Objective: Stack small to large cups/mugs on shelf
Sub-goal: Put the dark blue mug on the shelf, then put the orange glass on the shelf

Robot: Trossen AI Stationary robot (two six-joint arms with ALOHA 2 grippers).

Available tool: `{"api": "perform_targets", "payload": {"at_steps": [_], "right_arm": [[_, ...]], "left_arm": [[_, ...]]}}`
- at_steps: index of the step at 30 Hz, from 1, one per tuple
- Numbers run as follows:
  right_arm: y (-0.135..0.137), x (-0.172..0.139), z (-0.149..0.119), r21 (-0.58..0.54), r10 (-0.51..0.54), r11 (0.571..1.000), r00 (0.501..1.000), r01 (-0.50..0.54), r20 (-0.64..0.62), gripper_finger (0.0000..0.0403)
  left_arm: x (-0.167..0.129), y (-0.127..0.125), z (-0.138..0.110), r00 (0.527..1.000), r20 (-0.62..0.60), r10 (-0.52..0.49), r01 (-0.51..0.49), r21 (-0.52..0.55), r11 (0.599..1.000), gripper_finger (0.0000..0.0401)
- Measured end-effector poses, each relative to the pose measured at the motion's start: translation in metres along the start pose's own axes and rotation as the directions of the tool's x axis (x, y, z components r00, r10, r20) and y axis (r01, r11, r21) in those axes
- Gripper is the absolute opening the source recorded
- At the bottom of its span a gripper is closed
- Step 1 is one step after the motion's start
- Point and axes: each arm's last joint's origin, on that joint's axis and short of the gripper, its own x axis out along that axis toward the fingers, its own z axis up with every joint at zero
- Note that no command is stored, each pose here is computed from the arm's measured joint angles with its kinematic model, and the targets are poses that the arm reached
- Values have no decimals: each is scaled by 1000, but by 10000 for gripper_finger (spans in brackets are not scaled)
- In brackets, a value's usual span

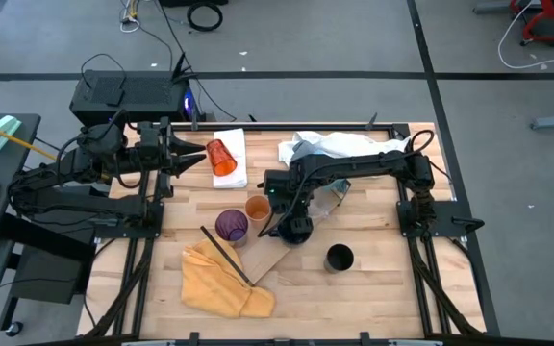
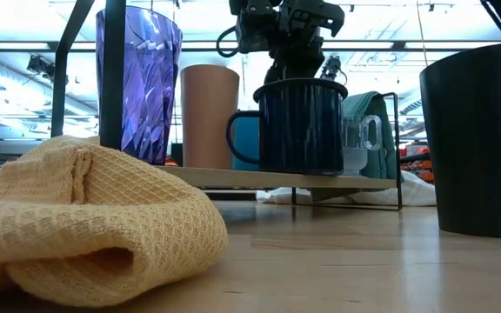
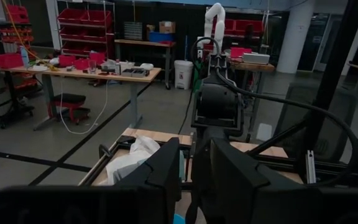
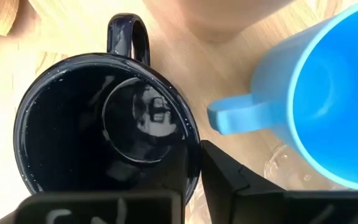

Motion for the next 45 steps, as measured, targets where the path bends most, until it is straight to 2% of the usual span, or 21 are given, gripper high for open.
{"api": "perform_targets", "payload": {"at_steps": [20,34,45], "right_arm": [[-5,-1,-4,15,0,1000,999,0,-38,57],[-12,-2,-6,52,-13,999,999,15,-41,99],[-14,-2,-6,48,-24,998,999,27,-45,100]], "left_arm": [[0,0,0,1000,0,0,0,-1,1000,101],[0,0,0,1000,0,0,0,-1,1000,101],[0,0,0,1000,0,0,0,-1,1000,102]]}}
